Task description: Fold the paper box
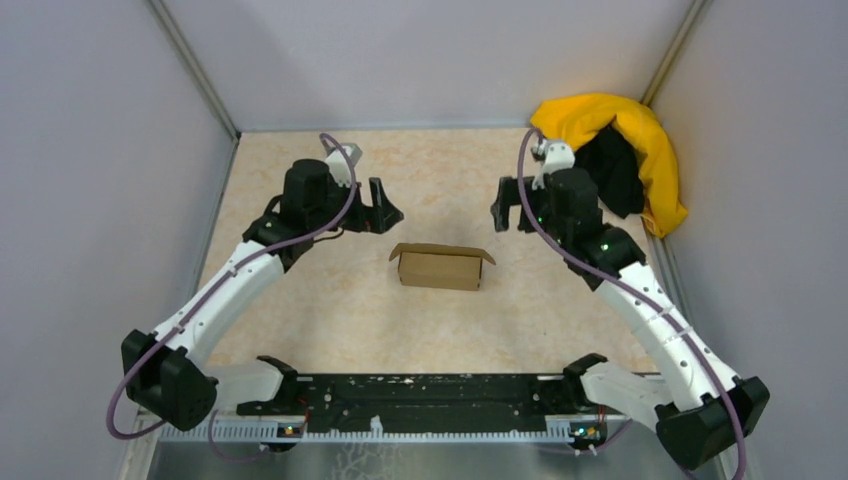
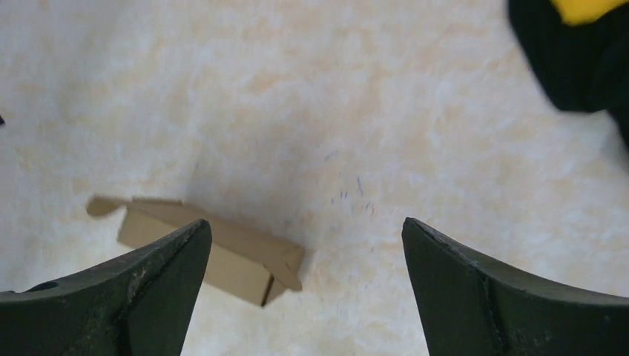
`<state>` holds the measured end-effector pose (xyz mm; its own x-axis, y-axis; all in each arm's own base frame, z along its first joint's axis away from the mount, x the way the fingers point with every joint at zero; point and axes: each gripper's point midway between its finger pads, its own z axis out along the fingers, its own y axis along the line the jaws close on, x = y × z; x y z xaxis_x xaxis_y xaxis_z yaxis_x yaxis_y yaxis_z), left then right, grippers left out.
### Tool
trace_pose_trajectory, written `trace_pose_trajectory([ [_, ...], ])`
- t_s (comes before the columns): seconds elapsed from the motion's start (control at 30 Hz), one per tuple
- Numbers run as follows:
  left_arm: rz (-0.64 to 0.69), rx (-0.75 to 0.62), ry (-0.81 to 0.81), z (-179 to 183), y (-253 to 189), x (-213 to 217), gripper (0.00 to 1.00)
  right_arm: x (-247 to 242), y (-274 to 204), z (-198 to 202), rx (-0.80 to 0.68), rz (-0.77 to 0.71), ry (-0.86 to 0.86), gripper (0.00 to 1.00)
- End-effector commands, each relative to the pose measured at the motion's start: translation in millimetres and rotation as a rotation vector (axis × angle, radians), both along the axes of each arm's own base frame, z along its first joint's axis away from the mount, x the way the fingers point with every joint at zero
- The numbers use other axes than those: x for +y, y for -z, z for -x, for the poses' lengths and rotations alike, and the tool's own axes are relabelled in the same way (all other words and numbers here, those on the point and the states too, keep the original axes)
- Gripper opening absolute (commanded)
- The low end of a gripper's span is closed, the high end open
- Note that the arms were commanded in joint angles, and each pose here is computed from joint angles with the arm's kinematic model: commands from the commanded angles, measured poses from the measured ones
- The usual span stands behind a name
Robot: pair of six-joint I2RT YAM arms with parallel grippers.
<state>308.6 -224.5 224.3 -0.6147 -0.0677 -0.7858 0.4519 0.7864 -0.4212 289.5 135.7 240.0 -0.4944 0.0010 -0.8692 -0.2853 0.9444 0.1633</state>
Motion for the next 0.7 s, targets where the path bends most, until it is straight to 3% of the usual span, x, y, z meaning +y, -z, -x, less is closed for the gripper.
trace_pose_trajectory([
  [0.0, -0.041, -0.071, -0.020, -7.8, -38.7, 6.4, 0.99, -16.5, -83.3, -30.6, -0.132, -0.020, 0.195, 0.99],
  [0.13, -0.043, -0.093, -0.025, -16.4, -49.3, 5.6, 0.99, 12.5, -119.2, -35.9, -0.201, -0.140, 0.075, 0.99],
  [0.2, -0.044, -0.071, -0.009, -18.7, -46.7, 1.5, 0.99, 28.0, -133.9, -31.6, -0.293, -0.149, -0.053, 0.99],
  [0.3, -0.008, -0.033, 0.033, -15.2, -42.1, -9.1, 0.99, 35.1, -132.4, -32.1, -0.319, -0.153, -0.099, 0.99],
  [0.57, 0.090, -0.054, 0.048, 10.4, -35.3, -7.6, 0.99, 45.7, -78.0, -36.1, -0.104, -0.059, -0.161, 0.99],
  [0.67, 0.073, -0.109, 0.001, 14.7, -31.0, 6.3, 0.99, 28.9, -64.1, -33.0, -0.099, -0.054, -0.072, 0.99],
])
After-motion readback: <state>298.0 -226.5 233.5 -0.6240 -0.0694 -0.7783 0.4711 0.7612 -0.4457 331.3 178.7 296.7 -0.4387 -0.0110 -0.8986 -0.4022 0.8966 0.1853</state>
